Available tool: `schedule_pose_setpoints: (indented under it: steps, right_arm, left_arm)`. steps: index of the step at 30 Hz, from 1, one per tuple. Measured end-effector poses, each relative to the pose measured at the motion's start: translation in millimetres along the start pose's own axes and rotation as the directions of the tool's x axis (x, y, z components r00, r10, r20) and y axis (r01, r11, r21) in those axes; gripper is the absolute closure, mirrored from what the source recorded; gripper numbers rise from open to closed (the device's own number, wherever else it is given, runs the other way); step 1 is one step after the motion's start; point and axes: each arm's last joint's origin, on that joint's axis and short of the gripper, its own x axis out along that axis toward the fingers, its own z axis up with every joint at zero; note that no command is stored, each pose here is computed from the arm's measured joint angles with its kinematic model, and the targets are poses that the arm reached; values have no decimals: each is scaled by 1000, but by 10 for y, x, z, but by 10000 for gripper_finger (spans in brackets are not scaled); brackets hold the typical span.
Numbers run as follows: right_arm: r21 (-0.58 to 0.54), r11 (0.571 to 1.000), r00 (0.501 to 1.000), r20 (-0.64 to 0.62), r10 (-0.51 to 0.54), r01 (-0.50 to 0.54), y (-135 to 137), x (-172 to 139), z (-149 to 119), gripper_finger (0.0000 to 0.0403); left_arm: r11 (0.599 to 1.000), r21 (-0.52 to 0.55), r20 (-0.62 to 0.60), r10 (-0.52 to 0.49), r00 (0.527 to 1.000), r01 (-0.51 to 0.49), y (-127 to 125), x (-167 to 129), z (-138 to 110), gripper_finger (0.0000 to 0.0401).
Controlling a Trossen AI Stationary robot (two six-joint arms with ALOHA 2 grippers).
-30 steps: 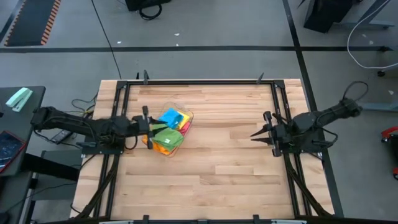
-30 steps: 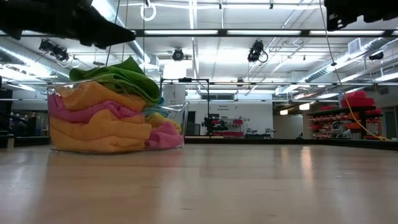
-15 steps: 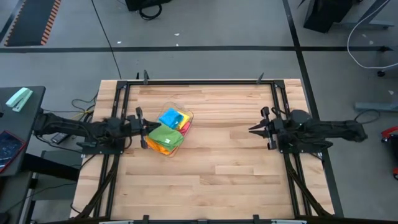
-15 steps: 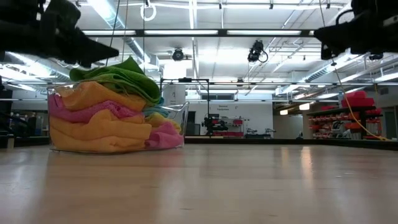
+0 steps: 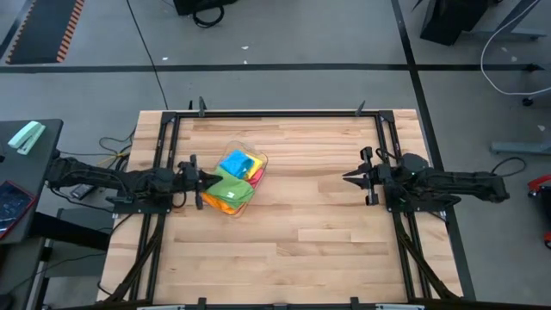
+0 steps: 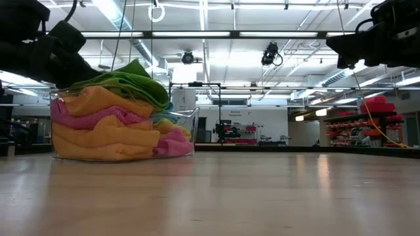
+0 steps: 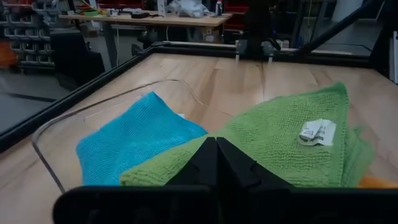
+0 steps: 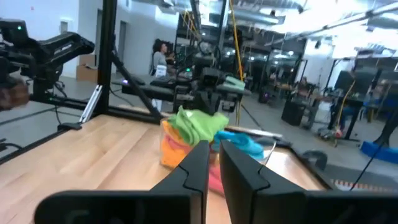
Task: Fold microfiber towels
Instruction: Return to Home Position
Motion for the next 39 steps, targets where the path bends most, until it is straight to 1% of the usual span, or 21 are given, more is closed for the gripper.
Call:
schedule_pose_setpoints:
  steps: [2, 4, 8, 11, 15, 20, 32, 39]
  right_arm:
    - [-6, 1000, 1000, 5, -2, 2, -2, 0, 9, 358]
    - [-6, 1000, 1000, -1, -1, 1, -1, 1, 3, 358]
    - [-6, 1000, 1000, -4, -1, 1, -1, 1, 0, 358]
    - [-7, 1000, 1000, -10, 0, 0, 0, 2, -6, 358]
    - [-6, 1000, 1000, -17, 1, -1, 1, 2, -13, 358]
    - [-4, 1000, 1000, -18, 1, -2, 2, 2, -14, 358]
    - [-3, 1000, 1000, -18, 1, -1, 2, 2, -14, 358]
    - [-3, 1000, 1000, -18, 1, -1, 1, 2, -14, 358]
  left_arm:
    - [1000, 1, 1, 0, 1000, 0, 0, 0, 1, 387]
    - [1000, 10, 2, 0, 1000, 0, 0, 0, 2, 369]
    - [997, 80, 18, 1, 1000, -3, 1, 0, 18, 337]
    - [995, 105, 15, 2, 1000, -3, 1, 0, 14, 322]
    - [994, 105, 14, 2, 1000, -3, 2, 0, 14, 310]
    - [994, 105, 14, 2, 1000, -3, 2, 0, 12, 306]
    - [994, 105, 14, 2, 1000, -3, 2, 0, 12, 321]
    - [994, 105, 13, 2, 1000, -3, 2, 0, 11, 313]
